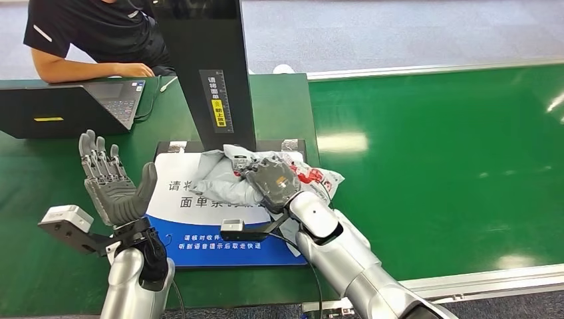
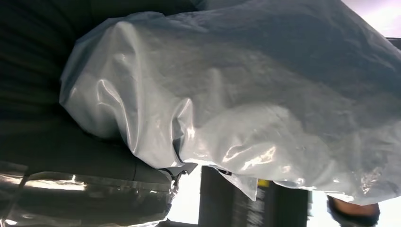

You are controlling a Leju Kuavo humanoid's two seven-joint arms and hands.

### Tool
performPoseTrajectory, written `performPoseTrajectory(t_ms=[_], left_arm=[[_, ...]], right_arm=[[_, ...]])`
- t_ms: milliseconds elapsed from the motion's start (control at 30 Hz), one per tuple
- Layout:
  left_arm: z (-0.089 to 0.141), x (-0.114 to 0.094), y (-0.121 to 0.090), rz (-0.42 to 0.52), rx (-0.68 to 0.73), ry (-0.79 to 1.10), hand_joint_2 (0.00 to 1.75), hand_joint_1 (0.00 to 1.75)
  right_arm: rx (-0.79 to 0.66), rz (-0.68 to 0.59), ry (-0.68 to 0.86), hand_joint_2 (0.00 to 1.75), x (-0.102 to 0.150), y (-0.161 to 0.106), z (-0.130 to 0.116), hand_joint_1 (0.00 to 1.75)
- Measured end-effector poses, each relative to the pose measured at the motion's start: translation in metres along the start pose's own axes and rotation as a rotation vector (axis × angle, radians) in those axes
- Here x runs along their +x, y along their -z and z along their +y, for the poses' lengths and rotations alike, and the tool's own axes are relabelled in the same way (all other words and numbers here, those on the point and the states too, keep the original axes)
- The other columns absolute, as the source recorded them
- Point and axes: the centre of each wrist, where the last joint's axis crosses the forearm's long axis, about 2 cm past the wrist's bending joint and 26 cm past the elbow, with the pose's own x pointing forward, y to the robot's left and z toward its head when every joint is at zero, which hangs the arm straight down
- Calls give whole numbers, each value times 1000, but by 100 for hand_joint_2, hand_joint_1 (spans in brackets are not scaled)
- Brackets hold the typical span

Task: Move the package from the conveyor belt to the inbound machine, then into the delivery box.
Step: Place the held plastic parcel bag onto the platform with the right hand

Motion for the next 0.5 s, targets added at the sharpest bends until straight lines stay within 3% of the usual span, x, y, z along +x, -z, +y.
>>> performPoseTrajectory(t_ms=[400,433,500], left_arm=[[-7,-8,5,11,40,-56,175,0],[-8,-9,5,15,45,-62,175,0],[-8,-10,5,21,51,-70,175,0]], right_arm=[[-68,-214,-11,175,24,14,2,175],[-68,-226,-10,175,25,14,3,168],[-53,-240,-12,175,26,13,6,83]])
